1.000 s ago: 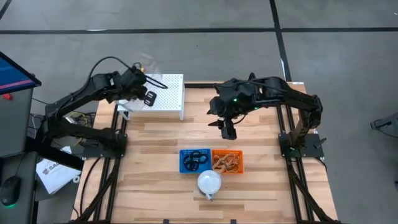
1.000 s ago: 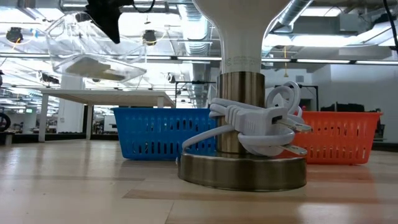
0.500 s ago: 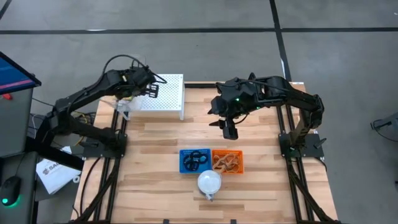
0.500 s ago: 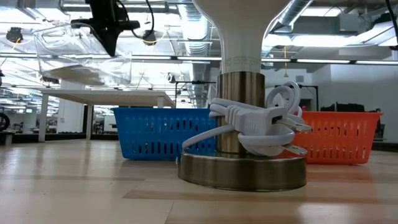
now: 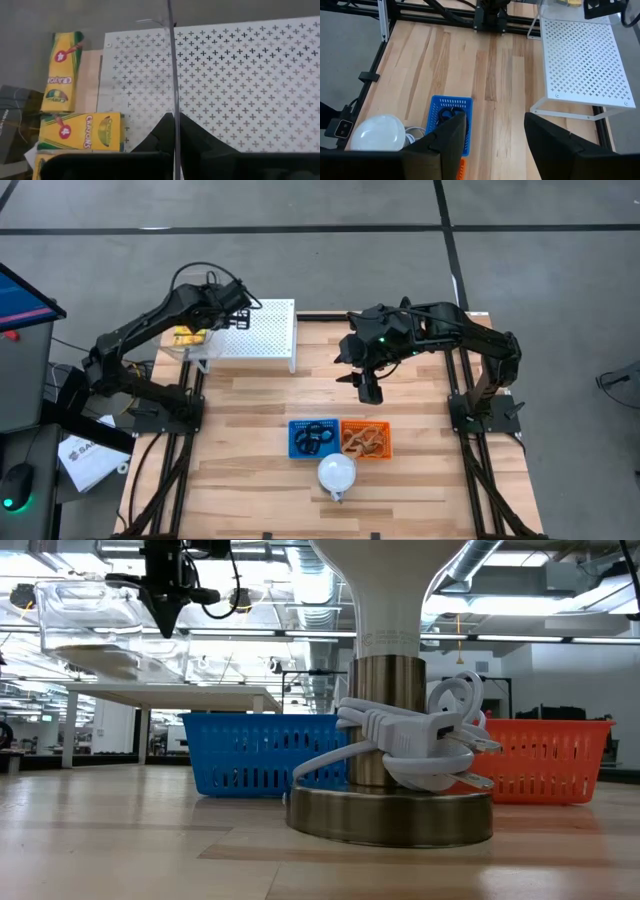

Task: Pick & Place Office Desk Supplies
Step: Put the transparent bin filled with crayon boxes on the shelf

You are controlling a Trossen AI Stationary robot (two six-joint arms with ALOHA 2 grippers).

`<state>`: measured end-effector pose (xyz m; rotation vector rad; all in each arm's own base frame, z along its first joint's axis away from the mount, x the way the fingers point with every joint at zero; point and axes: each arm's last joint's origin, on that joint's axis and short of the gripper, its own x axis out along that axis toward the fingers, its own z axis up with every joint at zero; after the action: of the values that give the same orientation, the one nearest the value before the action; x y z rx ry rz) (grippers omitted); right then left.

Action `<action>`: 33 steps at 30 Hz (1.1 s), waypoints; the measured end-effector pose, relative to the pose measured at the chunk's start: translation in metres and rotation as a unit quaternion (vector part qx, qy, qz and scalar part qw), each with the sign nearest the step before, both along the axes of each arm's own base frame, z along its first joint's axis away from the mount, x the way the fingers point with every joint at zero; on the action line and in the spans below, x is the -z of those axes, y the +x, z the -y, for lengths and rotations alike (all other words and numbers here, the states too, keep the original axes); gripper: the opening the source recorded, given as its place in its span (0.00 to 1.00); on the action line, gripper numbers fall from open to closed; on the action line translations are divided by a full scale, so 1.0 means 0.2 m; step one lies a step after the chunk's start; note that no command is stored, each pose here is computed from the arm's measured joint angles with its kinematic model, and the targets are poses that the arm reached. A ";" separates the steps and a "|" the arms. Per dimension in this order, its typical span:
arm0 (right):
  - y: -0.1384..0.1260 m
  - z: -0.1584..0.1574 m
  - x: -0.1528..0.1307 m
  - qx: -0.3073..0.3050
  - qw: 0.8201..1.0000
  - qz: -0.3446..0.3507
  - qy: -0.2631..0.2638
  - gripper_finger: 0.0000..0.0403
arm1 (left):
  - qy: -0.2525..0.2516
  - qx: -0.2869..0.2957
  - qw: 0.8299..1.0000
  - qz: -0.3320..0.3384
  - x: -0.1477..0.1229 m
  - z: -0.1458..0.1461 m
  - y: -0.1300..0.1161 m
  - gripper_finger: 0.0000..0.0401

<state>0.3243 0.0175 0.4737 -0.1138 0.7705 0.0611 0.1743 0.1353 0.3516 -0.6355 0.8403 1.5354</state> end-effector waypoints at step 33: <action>-0.08 0.07 -0.07 0.011 1.000 0.024 -0.006 0.49 | -0.004 -0.006 1.000 -0.024 0.14 -0.03 0.20 0.00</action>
<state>0.3074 0.0044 0.4876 -0.1179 0.7234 0.0326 0.2142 0.1409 0.3228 -0.6128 0.8815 1.5638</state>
